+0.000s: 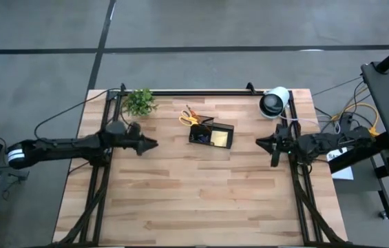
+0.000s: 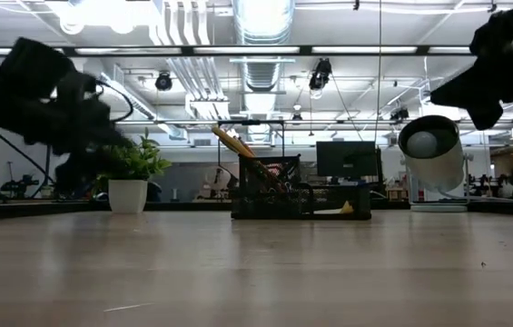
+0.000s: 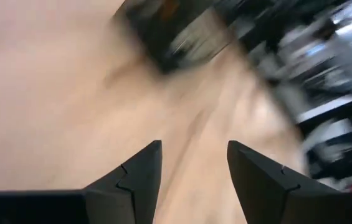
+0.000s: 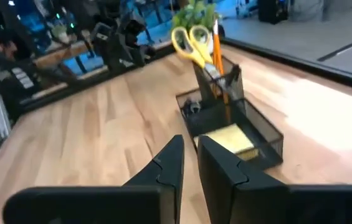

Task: Pick and place office supplies into organizer
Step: Return to Home Position

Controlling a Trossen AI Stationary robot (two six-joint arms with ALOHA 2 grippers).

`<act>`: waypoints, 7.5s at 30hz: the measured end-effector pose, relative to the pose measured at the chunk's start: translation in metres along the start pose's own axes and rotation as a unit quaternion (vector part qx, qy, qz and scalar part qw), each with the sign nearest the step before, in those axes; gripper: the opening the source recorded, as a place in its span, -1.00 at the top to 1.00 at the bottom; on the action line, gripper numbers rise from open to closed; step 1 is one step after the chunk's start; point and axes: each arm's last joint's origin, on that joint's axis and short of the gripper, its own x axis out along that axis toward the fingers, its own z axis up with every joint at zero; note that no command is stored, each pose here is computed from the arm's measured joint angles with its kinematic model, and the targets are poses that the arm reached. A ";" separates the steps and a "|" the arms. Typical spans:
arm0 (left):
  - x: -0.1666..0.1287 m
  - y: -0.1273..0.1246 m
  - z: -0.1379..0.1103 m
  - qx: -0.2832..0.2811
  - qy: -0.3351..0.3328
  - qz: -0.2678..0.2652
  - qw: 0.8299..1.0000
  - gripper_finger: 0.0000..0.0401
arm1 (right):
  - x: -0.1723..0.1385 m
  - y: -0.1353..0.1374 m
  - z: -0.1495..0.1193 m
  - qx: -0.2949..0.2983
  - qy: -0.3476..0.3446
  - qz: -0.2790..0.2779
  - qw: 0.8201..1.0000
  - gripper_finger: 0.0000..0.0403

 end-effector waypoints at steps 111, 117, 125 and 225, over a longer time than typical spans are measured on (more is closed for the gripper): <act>-0.041 -0.045 0.002 0.066 -0.127 -0.192 0.971 0.17 | 0.009 0.000 -0.009 0.079 -0.126 0.050 0.988 0.81; -0.046 -0.046 0.003 0.069 -0.139 -0.203 0.967 0.17 | 0.009 0.000 -0.009 0.078 -0.126 0.050 0.988 0.81; -0.051 -0.052 0.008 0.075 -0.172 -0.232 0.954 0.17 | 0.009 0.000 -0.009 0.078 -0.125 0.050 0.988 0.81; -0.039 -0.037 -0.004 0.461 -0.156 -0.086 0.869 0.17 | 0.006 0.005 -0.012 -0.236 -0.128 0.126 0.955 0.81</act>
